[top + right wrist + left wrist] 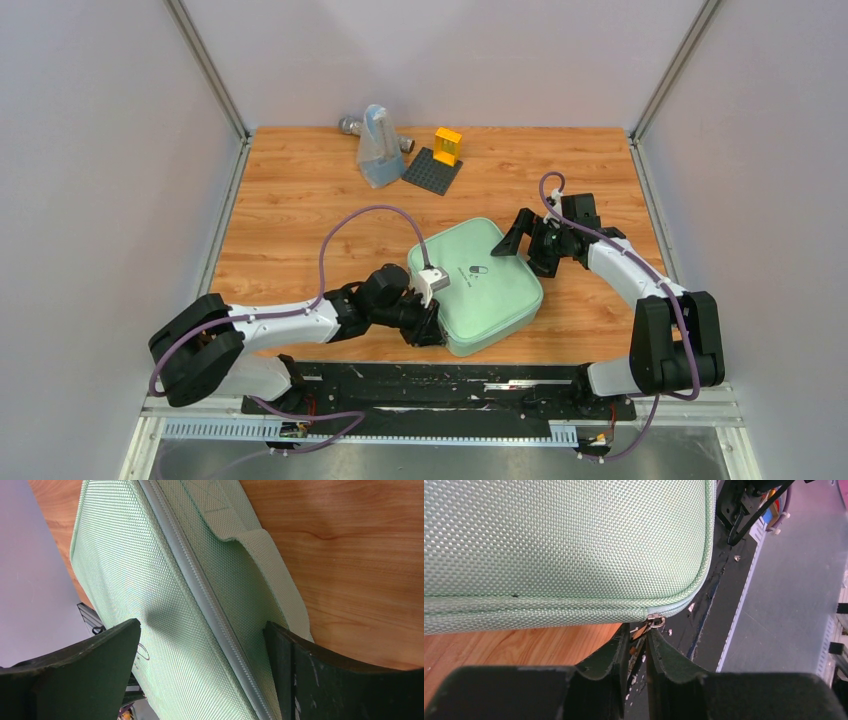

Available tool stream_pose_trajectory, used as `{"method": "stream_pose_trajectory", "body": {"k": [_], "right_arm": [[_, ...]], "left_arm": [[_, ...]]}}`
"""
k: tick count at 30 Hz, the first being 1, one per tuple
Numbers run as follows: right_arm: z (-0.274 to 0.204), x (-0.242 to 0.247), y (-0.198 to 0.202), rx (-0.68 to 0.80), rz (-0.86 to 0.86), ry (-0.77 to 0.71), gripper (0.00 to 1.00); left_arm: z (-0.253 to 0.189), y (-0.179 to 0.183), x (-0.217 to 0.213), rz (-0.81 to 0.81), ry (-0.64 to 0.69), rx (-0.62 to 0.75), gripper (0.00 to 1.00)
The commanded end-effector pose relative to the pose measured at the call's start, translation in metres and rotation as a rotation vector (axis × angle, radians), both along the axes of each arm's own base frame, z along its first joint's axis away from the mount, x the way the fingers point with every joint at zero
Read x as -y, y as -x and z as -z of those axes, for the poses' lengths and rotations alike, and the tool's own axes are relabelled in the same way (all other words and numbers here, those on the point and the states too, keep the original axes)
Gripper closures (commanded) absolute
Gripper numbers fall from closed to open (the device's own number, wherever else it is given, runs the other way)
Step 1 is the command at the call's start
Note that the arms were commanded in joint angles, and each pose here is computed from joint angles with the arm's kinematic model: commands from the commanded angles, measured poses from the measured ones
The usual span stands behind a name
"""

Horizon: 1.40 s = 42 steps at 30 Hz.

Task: Organize the medicine kit
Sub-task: Zip the medicine box at the center of the board.

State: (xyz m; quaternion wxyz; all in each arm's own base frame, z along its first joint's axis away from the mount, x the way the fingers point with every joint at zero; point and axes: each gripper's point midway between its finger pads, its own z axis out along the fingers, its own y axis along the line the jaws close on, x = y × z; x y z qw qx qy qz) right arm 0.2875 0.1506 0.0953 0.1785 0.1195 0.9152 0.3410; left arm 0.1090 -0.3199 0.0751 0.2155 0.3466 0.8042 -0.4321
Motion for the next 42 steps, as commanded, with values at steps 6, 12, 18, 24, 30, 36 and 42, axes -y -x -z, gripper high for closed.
{"method": "stream_pose_trajectory", "body": {"k": [6,12,18,24,30,36,42], "right_arm": [[-0.004,-0.008,0.011,-0.034,-0.021,-0.041,0.03],[-0.004,-0.008,0.011,-0.033,-0.022,-0.041,0.03],[-0.004,-0.008,0.011,-0.032,-0.022,-0.042,0.03],[-0.004,-0.007,0.012,-0.033,-0.021,-0.04,0.03],[-0.004,-0.008,0.012,-0.032,-0.021,-0.041,0.03],[-0.004,-0.007,0.012,-0.033,-0.022,-0.041,0.03],[-0.004,-0.008,0.011,-0.035,-0.022,-0.042,0.03]], "left_arm": [[-0.007,-0.005,0.001,-0.012,0.027,0.042,0.7],[-0.009,-0.005,0.002,-0.012,0.033,0.046,0.83],[-0.008,-0.004,0.001,-0.012,0.034,0.046,0.91],[-0.011,-0.006,0.0,-0.022,0.038,0.054,0.94],[-0.009,-0.01,0.0,-0.054,0.031,0.051,0.78],[-0.01,-0.014,-0.001,-0.087,0.048,0.063,0.71],[-0.011,-0.013,-0.002,-0.087,0.057,0.07,0.82]]}}
